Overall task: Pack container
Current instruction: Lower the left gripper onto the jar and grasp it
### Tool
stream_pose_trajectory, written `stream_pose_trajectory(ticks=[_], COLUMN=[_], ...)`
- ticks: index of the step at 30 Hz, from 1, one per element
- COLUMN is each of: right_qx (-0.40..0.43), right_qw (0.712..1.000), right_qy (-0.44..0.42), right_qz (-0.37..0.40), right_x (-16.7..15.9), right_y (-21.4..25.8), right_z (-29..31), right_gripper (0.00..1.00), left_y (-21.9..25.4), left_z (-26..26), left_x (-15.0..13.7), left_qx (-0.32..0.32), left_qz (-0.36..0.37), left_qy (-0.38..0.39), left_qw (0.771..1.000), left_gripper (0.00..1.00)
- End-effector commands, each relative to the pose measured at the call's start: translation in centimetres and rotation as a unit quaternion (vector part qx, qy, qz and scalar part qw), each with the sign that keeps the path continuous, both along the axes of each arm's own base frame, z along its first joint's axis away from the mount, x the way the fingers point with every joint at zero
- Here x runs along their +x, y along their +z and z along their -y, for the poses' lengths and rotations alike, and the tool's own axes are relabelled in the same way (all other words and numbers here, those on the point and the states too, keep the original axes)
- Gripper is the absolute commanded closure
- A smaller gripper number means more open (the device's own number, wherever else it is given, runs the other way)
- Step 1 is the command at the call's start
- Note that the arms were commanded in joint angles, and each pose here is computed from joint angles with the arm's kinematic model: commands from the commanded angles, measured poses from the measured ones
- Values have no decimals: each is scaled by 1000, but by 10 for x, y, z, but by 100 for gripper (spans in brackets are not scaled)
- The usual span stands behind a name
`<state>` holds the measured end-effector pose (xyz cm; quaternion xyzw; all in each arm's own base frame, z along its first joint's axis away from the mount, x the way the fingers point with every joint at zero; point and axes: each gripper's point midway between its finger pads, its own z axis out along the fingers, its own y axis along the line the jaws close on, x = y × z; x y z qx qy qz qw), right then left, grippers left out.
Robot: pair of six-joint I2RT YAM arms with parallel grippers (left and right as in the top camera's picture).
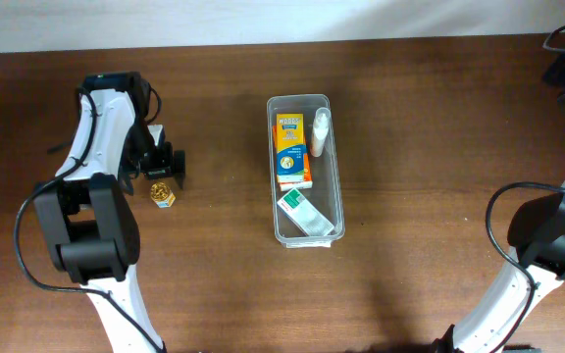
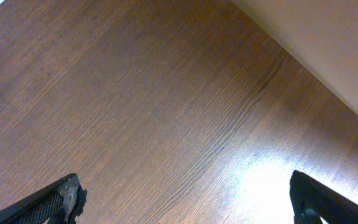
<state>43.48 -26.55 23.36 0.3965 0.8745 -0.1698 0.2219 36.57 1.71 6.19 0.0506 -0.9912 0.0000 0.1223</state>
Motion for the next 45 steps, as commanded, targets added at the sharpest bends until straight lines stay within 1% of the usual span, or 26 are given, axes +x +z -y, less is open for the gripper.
stream_pose_trajectory(ticks=[1, 8, 22, 26, 27, 30, 40, 45], right_qx=[-5, -5, -5, -5, -5, -5, -5, -5], right_qw=[1000, 1000, 1000, 1000, 1000, 1000, 1000, 1000], right_qy=[-5, -5, -5, -5, -5, -5, -5, -5], right_qz=[-11, -11, -11, -11, -11, -11, -11, -11], right_x=[-3, -3, -3, -3, -3, -3, -3, -3], right_y=[-5, -5, -5, -5, -5, -5, -5, -5], right_z=[5, 5, 5, 5, 5, 5, 5, 5], right_gripper=[2, 2, 2, 2, 2, 2, 2, 2], left_y=[-4, -28, -40, -40, -40, -41, -49, -52], left_z=[2, 2, 1, 1, 1, 1, 2, 1], left_x=[-9, -16, 7, 5, 5, 3, -4, -1], left_qx=[-8, -9, -6, -6, -6, -7, -7, -7], left_qz=[-7, -11, 40, 36, 36, 33, 24, 31], left_qy=[-8, -11, -11, -11, -11, -11, -11, -11], left_qw=[1000, 1000, 999, 999, 999, 999, 1000, 999], left_gripper=[1, 1, 1, 2, 5, 8, 8, 7])
